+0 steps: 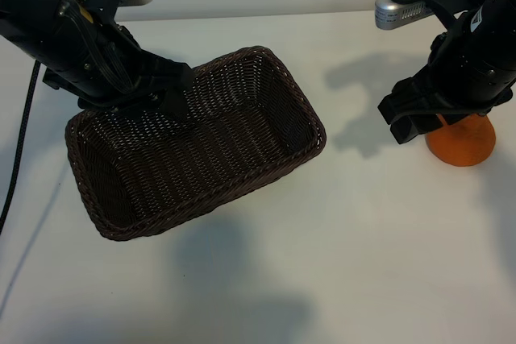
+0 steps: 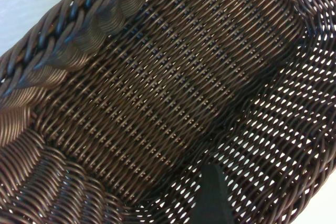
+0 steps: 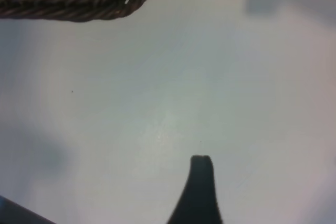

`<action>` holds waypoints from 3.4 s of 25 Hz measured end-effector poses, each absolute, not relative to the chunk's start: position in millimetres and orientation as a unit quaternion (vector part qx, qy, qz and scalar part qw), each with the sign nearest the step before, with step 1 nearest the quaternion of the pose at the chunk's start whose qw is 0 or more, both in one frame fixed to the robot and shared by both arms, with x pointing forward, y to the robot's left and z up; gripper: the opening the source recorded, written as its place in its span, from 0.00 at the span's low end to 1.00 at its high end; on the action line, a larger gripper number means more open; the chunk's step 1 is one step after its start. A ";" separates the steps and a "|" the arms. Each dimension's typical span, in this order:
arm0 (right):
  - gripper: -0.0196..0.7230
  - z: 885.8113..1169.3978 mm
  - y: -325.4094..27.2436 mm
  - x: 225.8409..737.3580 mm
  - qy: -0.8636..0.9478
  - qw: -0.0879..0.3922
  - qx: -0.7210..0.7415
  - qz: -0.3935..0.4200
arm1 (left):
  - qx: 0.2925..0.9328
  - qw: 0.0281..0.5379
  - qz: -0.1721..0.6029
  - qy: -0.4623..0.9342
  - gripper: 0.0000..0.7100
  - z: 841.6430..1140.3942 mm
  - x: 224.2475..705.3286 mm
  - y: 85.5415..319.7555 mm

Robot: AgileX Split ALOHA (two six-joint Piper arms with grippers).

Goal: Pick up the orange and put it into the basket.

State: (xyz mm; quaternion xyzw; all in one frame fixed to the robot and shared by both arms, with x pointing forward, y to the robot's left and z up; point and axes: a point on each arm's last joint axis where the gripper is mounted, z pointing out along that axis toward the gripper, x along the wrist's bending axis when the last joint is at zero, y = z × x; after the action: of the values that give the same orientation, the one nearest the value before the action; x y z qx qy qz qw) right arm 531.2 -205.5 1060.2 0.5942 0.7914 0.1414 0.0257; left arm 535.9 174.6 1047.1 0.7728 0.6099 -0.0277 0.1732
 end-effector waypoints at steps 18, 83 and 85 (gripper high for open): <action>0.83 1060.2 -205.7 531.2 0.792 0.027 0.594 0.141 | 0.773 0.173 -0.028 0.610 0.81 1047.1 535.8 174.6; 0.83 1060.3 -205.7 531.6 0.792 0.028 0.593 0.142 | 0.557 0.057 0.086 0.824 0.79 960.6 510.3 232.1; 0.83 1060.3 -205.7 531.6 0.793 0.028 0.592 0.142 | 0.556 0.061 0.080 0.825 0.79 955.5 512.7 230.1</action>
State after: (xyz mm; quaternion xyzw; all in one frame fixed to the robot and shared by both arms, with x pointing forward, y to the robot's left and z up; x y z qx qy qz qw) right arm 531.6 -205.7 1060.3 0.5923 0.7926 0.1422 0.0284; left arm 512.7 230.1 955.5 0.5565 0.8248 0.0801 0.0607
